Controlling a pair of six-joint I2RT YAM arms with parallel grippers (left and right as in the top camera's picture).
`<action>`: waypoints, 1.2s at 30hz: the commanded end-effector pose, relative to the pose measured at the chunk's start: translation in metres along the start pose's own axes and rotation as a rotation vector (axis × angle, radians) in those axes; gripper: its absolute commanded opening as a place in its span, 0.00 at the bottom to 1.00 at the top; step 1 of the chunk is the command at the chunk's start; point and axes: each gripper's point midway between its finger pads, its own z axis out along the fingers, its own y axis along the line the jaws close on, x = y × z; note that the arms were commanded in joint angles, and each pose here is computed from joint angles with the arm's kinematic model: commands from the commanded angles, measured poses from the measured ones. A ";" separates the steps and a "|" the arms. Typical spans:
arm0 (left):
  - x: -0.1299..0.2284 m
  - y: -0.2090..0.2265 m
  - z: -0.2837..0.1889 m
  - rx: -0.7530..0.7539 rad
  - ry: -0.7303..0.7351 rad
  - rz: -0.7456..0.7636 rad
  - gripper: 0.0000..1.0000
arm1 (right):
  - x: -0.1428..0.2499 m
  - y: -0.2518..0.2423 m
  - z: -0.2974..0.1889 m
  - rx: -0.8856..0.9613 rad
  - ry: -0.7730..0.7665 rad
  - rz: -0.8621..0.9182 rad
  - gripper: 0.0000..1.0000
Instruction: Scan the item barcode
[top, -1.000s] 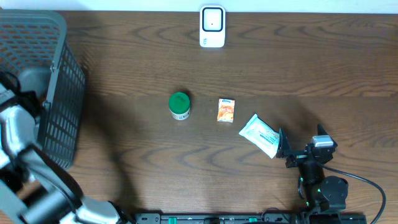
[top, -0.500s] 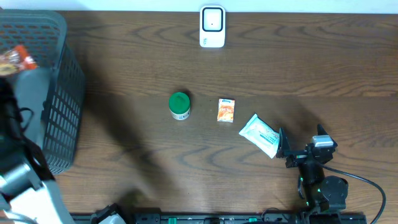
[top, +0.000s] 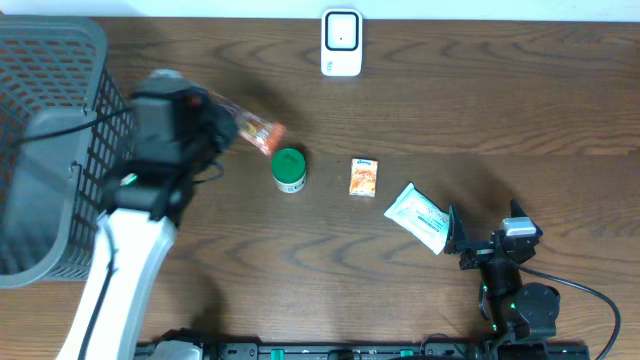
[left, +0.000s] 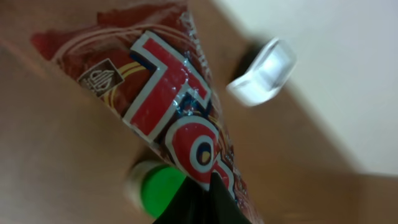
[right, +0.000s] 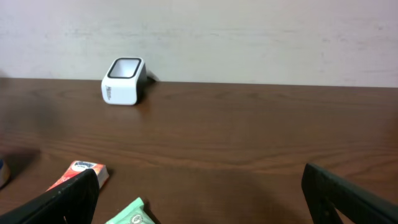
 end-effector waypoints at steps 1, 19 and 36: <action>0.011 0.026 0.028 -0.208 -0.024 0.144 0.07 | 0.001 0.000 0.000 -0.001 -0.001 0.014 0.99; 0.044 0.101 0.057 -0.602 0.083 0.277 0.07 | 0.001 0.000 0.000 -0.001 -0.001 0.014 0.99; 0.067 0.125 0.063 -0.636 0.132 0.238 0.07 | 0.001 0.000 0.000 -0.001 -0.001 0.014 0.99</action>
